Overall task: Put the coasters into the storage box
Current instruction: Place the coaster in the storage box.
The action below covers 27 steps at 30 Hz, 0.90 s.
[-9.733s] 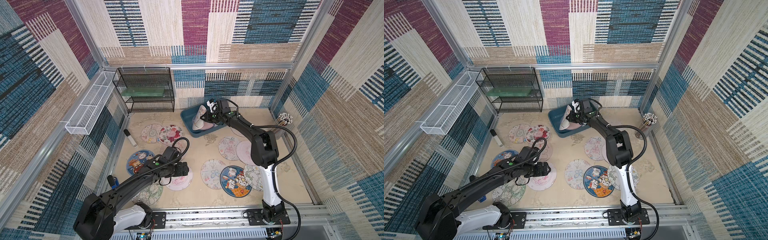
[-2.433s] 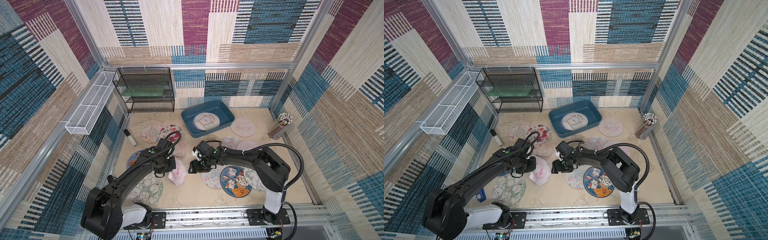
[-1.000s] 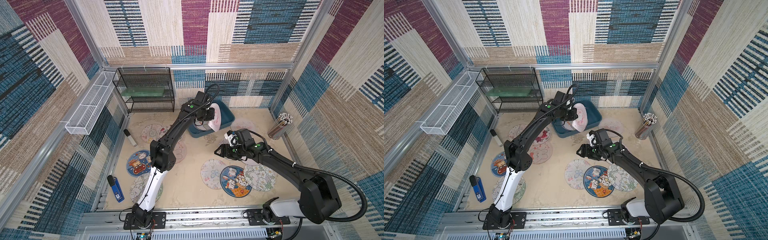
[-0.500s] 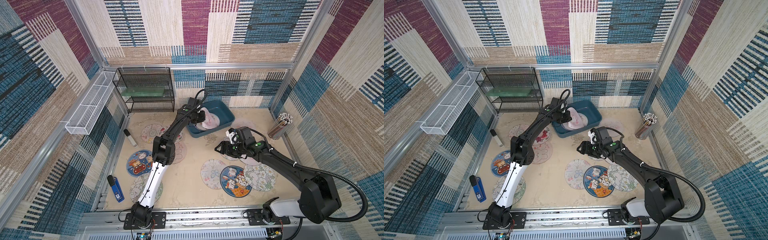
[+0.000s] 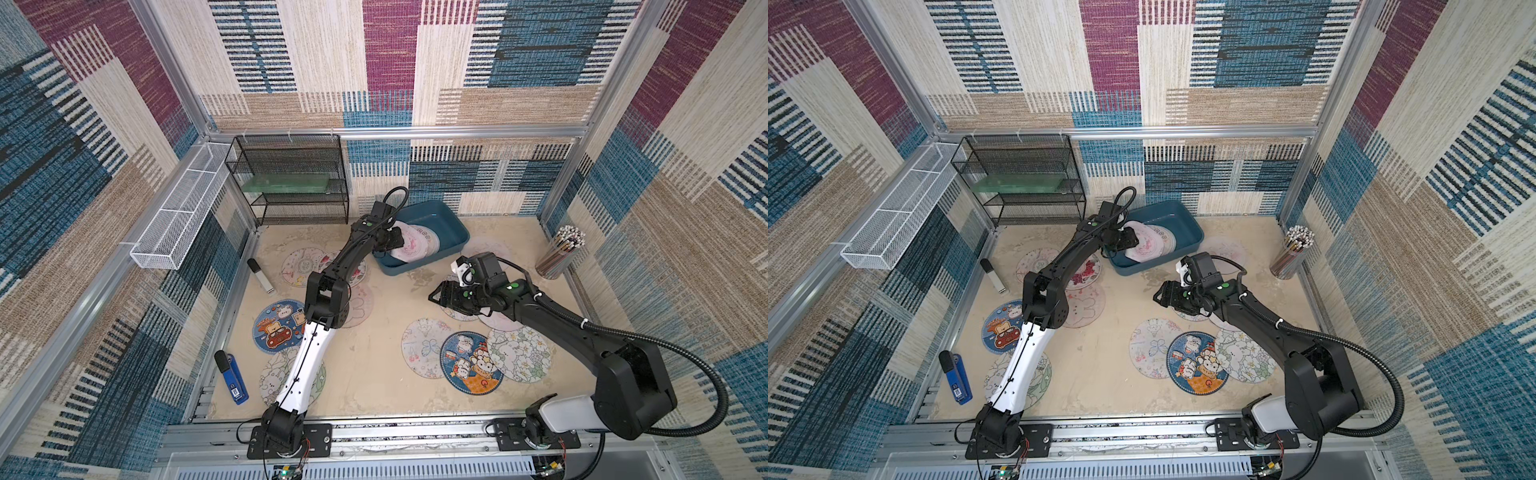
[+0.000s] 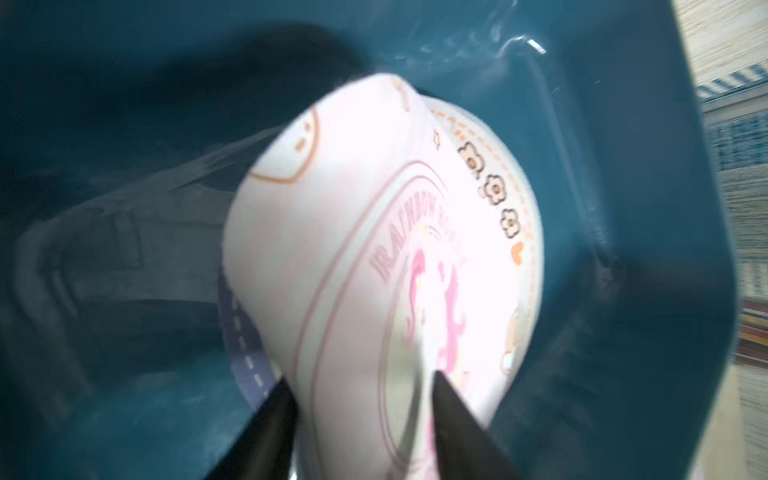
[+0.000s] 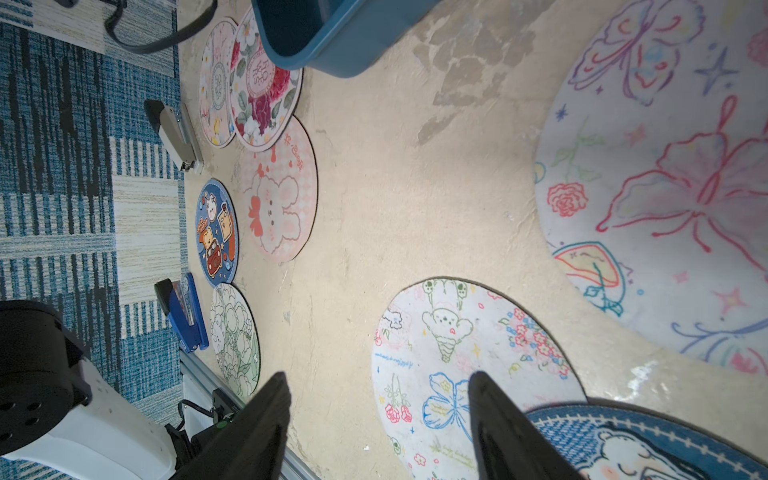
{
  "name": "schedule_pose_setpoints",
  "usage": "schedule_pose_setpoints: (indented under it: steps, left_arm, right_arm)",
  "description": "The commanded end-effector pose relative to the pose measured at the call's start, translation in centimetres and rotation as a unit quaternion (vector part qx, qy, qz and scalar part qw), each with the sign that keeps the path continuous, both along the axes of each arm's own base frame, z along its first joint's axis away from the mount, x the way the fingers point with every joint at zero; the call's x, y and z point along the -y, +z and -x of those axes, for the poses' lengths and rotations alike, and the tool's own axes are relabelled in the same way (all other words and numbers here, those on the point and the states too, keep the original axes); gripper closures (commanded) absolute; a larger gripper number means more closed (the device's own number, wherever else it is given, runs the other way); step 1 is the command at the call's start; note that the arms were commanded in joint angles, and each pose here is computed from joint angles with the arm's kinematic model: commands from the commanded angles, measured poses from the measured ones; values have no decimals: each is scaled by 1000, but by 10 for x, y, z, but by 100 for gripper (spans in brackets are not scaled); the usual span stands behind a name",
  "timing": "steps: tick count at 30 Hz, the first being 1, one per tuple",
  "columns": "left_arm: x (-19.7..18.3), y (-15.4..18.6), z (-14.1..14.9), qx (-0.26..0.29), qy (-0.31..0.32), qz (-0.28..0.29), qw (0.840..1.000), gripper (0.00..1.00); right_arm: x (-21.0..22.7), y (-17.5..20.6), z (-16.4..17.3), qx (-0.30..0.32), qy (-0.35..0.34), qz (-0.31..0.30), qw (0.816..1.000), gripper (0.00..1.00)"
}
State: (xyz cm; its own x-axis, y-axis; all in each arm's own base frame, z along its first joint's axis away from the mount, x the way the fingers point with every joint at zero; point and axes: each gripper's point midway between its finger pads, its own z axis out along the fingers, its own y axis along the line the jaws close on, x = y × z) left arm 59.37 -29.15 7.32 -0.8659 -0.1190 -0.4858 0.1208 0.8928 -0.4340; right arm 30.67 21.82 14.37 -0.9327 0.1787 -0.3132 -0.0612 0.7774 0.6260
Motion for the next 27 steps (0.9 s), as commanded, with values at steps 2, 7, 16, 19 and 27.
schedule_pose_setpoints:
  steps: [2,7,16,19,27]
  left_arm:
    - [-11,12,1,17,0,-32,999,29]
    - [-14,29,5,28,-1,-39,999,15]
    - [2,69,29,41,-34,-19,998,12]
    - [9,81,50,36,-50,-17,998,11]
    - [7,94,122,6,-67,20,998,6]
  right_arm:
    - [-3,4,-7,12,-4,-5,1000,29]
    - [-5,0,-6,9,-1,-4,1000,29]
    - [8,-23,-5,-17,6,36,999,27]
    - [20,-37,-3,-31,10,68,997,27]
    - [39,-62,14,-65,21,97,993,22]
